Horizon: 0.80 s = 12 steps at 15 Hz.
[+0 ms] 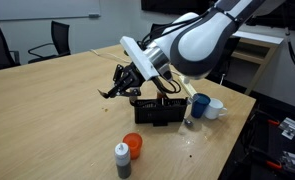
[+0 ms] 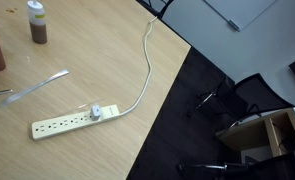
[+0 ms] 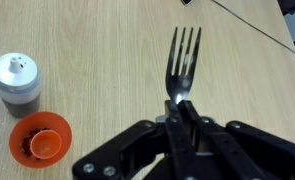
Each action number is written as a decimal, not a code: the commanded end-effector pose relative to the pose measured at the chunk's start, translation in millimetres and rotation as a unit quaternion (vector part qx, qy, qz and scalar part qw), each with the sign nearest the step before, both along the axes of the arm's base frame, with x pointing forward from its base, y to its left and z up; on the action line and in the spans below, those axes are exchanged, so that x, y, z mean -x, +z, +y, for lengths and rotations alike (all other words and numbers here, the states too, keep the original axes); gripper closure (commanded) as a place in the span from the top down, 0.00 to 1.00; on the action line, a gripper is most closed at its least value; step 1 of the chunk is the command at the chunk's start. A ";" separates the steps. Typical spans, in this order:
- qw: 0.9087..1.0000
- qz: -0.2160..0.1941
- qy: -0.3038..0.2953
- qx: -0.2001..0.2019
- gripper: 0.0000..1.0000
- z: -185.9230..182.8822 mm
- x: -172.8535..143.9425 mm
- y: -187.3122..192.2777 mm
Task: Remove the fork from the table and put it in the black basket
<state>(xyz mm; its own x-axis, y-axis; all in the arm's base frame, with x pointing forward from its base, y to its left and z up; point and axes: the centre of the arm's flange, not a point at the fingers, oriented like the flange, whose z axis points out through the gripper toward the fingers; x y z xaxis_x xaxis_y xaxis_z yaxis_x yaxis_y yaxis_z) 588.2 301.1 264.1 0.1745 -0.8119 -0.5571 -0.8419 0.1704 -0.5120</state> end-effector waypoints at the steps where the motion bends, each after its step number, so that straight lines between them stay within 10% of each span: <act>1: 0.998 0.009 -0.037 -0.053 0.03 -19.2 -3.0 10.1; 12: 0.963 0.069 -0.163 -0.203 0.03 -95.7 13.1 13.6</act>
